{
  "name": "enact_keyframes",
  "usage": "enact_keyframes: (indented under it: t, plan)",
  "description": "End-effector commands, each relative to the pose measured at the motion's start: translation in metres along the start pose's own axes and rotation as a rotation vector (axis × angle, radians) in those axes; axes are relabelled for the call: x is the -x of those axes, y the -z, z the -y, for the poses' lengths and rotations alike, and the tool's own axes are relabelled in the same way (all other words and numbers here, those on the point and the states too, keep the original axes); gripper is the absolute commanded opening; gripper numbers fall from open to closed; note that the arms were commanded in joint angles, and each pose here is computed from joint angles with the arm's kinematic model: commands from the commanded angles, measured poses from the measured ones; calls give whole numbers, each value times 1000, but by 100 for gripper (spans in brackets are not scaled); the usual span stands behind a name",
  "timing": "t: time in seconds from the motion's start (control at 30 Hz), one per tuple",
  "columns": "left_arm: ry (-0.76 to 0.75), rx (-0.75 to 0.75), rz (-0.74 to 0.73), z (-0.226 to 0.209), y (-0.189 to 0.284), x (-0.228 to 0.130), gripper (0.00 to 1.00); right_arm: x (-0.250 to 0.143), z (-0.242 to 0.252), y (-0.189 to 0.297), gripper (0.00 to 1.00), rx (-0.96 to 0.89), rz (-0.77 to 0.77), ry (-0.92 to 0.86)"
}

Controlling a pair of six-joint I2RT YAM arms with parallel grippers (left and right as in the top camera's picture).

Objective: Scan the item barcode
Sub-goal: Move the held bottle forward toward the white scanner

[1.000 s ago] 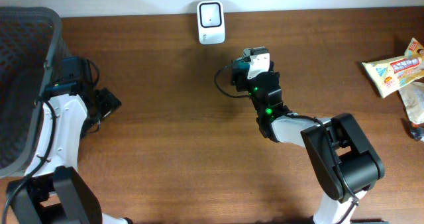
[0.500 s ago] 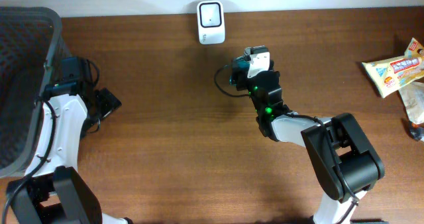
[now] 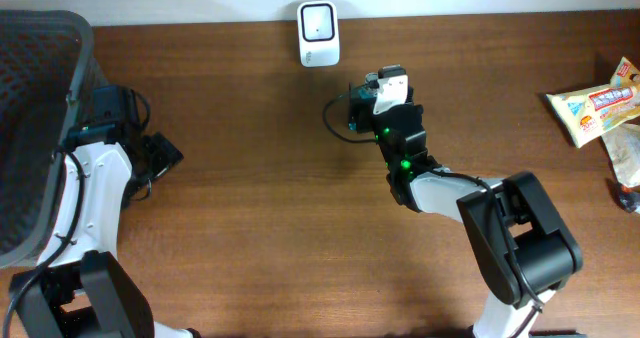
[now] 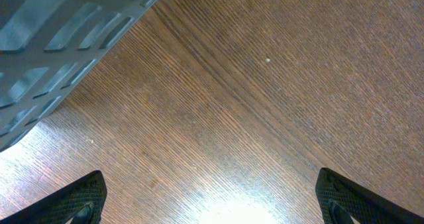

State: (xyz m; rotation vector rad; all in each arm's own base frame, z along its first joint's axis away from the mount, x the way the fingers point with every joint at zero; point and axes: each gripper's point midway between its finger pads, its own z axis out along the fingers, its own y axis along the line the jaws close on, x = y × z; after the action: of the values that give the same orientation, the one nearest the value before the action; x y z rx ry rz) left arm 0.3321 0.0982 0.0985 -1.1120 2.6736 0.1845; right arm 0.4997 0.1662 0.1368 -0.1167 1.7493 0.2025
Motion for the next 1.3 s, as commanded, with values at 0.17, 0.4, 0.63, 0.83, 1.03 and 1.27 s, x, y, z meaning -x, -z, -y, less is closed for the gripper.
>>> enact_keyframes:
  t: [0.17, 0.4, 0.63, 0.83, 1.03, 1.27]
  plan:
    - [9, 11, -6, -4, -3, 0, 99, 30, 5, -3, 74, -38, -6, 21]
    - [8, 11, -6, -3, -3, 0, 99, 30, 4, -6, 65, -40, -35, 26]
    - [8, 11, -6, -4, -3, 0, 99, 33, 4, -6, 53, -39, -24, 24]
    - [8, 11, -6, -4, -3, 0, 99, 36, 3, -6, 43, -37, -14, 22]
    - [8, 11, -6, -3, -3, 0, 99, 37, 3, -6, 37, -37, -12, 22]
    - [9, 11, -6, -3, -3, 0, 99, 36, -3, -4, 24, -19, -24, 25]
